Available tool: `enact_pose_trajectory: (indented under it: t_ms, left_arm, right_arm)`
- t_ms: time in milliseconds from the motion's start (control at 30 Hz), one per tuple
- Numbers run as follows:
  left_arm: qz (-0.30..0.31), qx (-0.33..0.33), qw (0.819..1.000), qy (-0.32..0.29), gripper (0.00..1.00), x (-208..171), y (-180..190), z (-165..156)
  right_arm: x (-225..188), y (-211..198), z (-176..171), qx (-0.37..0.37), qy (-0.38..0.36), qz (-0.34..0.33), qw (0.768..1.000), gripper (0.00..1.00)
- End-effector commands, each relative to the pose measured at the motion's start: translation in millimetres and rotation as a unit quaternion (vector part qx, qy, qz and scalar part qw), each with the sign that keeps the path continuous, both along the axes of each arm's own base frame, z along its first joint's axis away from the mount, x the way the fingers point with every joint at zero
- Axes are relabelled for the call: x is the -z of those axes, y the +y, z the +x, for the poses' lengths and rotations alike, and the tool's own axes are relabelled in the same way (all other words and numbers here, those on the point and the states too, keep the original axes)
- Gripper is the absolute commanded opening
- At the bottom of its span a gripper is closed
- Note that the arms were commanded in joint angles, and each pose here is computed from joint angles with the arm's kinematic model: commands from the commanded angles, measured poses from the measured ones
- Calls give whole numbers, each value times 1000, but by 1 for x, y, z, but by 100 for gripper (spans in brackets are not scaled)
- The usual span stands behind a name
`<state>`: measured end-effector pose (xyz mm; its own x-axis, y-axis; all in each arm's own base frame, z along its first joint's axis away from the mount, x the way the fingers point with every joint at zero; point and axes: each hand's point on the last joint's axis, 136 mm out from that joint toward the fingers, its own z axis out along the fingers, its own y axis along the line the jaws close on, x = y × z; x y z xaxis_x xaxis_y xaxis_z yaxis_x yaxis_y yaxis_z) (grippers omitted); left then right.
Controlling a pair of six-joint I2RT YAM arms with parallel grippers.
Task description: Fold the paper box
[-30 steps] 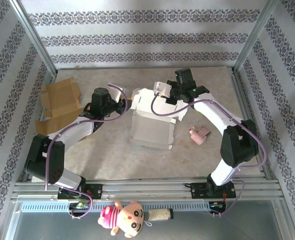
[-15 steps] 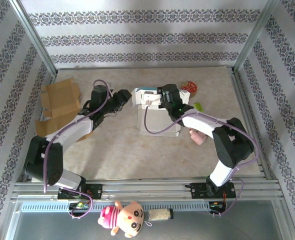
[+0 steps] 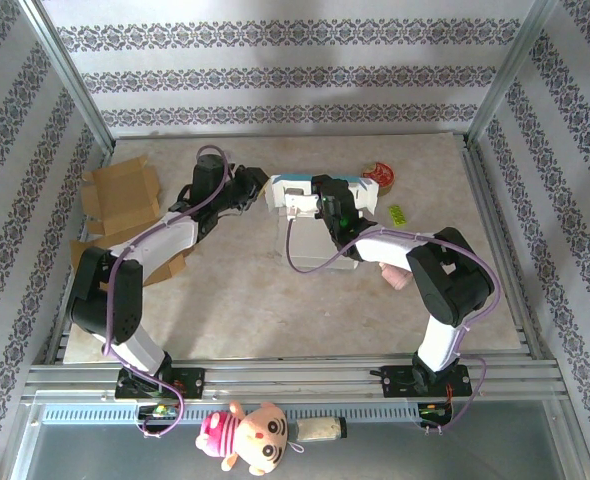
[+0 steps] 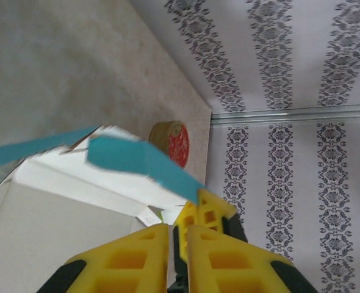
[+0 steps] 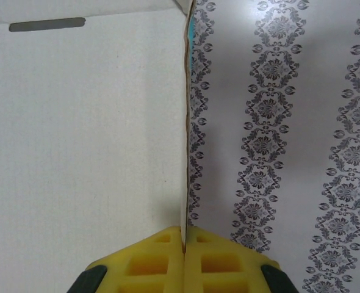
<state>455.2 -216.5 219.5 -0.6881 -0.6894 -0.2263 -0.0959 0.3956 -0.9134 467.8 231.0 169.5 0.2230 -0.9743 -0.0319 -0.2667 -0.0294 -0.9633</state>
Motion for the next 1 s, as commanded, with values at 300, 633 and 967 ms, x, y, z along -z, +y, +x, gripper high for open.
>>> enact_pose_trajectory:
  t_ms: [300,633,967]
  left_arm:
    - [87,34,996,5,14,36,-24,34]
    - [47,99,994,2,26,42,-63,38]
    - [98,87,991,-5,10,43,-51,35]
  right_arm:
    - [1,-4,-1,10,-5,12,1000,2]
    - [-3,-2,-1,0,2,26,1000,2]
    - [0,-1,-4,1,13,43,999,2]
